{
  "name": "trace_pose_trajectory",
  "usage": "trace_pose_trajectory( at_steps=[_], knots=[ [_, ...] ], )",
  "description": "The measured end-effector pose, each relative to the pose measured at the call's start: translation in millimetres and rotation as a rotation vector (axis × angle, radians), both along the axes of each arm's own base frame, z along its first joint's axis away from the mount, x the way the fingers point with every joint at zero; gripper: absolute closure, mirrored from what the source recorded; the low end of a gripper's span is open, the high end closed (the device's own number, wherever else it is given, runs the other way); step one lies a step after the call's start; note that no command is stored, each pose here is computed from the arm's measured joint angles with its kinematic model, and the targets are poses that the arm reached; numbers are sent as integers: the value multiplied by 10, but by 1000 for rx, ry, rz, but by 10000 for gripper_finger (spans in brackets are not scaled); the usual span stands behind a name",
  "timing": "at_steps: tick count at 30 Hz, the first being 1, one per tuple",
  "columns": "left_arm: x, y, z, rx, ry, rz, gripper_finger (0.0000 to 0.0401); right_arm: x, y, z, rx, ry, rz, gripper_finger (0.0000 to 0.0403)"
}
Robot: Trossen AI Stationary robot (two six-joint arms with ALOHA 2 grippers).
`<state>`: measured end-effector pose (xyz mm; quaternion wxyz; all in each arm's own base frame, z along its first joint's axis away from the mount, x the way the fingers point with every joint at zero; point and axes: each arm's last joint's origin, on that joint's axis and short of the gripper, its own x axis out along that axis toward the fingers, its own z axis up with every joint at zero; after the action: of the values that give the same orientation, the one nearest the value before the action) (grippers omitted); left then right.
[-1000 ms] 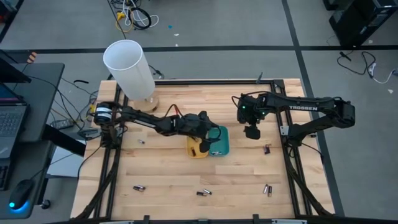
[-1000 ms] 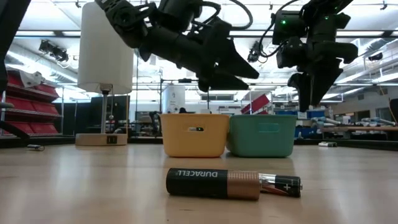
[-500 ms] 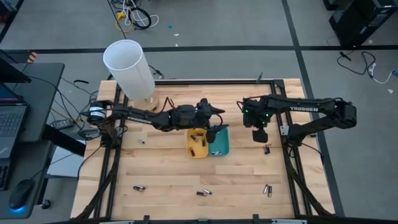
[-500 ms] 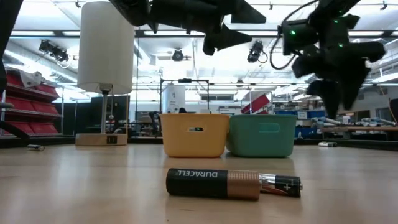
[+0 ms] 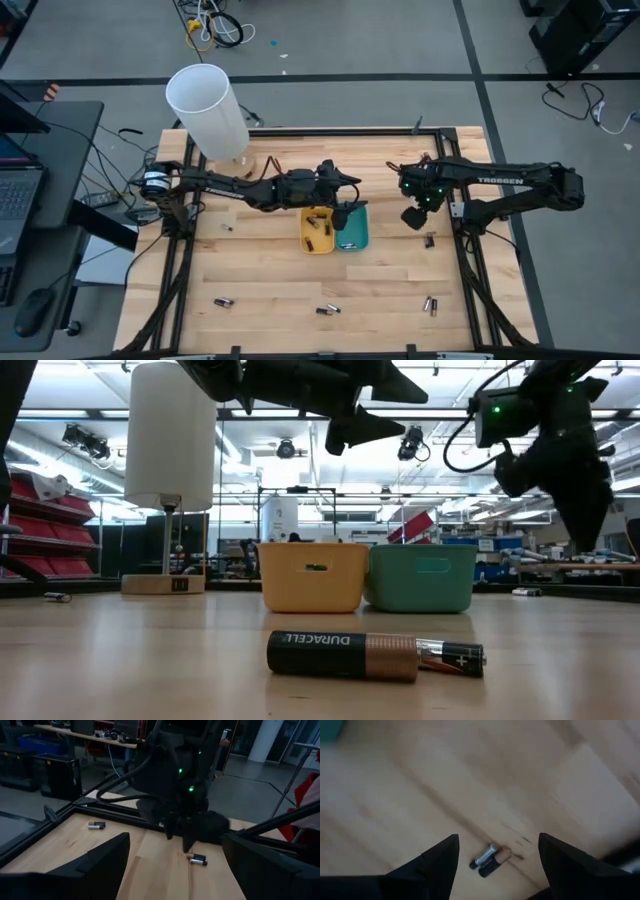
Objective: Sort batteries
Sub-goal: Put the black battery into the yellow bin
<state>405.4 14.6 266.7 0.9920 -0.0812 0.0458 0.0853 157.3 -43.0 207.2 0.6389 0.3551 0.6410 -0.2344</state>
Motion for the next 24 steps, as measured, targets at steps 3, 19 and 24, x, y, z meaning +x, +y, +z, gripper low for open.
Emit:
trace_pose_trajectory(
  at_steps=[3, 19, 24],
  knots=[
    [0, 1, 1, 0, -1, 0, 67, -23, -12, -16, -42, 76, -154, 162],
    [-6, 127, -1, 62, 11, 15, 67, -4, 132, -203, -72, 201, -289, 256],
    [-15, 245, 0, 58, 10, 45, 67, 119, 240, -261, 49, 147, -176, 258]
  ],
)
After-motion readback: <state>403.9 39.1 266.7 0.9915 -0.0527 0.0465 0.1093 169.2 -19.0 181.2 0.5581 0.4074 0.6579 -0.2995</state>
